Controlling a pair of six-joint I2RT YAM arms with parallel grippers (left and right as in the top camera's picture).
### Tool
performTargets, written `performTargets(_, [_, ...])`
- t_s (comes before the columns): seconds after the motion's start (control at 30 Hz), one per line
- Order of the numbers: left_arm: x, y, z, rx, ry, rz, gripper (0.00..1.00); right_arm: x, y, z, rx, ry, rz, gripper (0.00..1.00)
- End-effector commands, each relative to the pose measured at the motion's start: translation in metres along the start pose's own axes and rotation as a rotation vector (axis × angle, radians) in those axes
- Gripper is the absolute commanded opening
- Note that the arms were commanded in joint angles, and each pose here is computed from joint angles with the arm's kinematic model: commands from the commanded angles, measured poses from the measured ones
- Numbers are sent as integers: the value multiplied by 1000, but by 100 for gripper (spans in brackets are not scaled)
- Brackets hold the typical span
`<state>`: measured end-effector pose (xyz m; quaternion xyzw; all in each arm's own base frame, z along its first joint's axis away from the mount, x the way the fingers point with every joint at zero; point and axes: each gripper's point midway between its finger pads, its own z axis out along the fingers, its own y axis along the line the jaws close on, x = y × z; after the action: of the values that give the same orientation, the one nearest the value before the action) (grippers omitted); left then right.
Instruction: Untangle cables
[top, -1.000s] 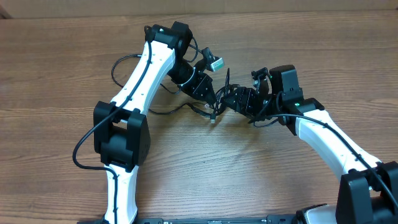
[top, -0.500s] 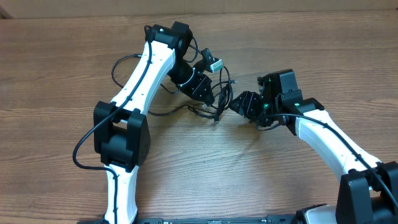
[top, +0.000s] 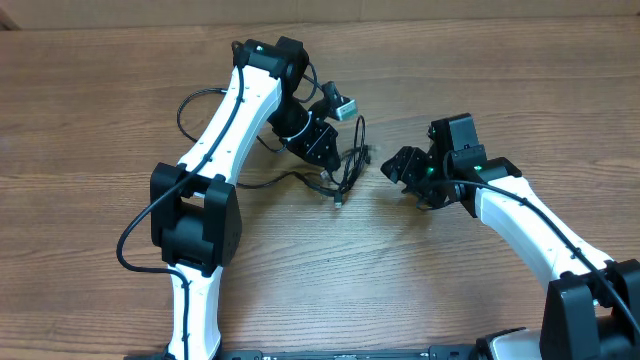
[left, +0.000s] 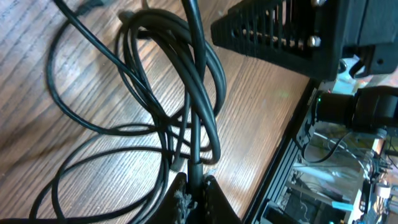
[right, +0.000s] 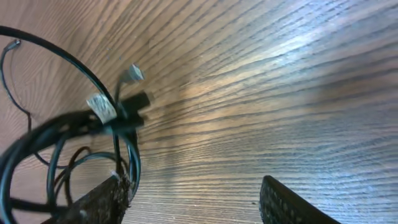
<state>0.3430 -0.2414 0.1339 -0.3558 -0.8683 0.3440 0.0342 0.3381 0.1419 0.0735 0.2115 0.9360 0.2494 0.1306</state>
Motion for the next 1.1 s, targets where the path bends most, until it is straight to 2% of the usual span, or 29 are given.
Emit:
performTargets(0.0, [-4, -7, -5, 1, -17, 63, 4, -7, 3, -3, 9, -23, 2, 66])
performTargets(0.13, [-5, -12, -3, 14, -14, 83, 5, -5, 16, -3, -56, -3, -16, 67])
performTargets(0.3, [-11, -38, 10, 85, -18, 175, 5, 7, 68, -13, -324, 84, -131, 68])
performTargets(0.37, [-11, -45, 16, 89, -6, 201, 5, 9, 76, -16, -366, 96, -147, 67])
performTargets(0.57, [-13, -52, 33, 33, 42, 270, 4, 14, 75, -15, -358, 112, -146, 68])
performTargets(0.67, [-13, -44, 35, -25, 60, 254, 5, 16, 72, -14, -350, 122, -140, 67])
performTargets(0.8, [-11, -18, 32, -169, 93, 180, 11, 19, 69, -13, -337, 131, -162, 67])
performTargets(0.9, [-10, 4, 26, -297, 111, 115, 22, 23, 64, -13, -318, 153, -147, 67])
performTargets(1.07, [-15, 4, 26, -300, 89, 103, 25, 27, 60, -12, -307, 164, -162, 67])
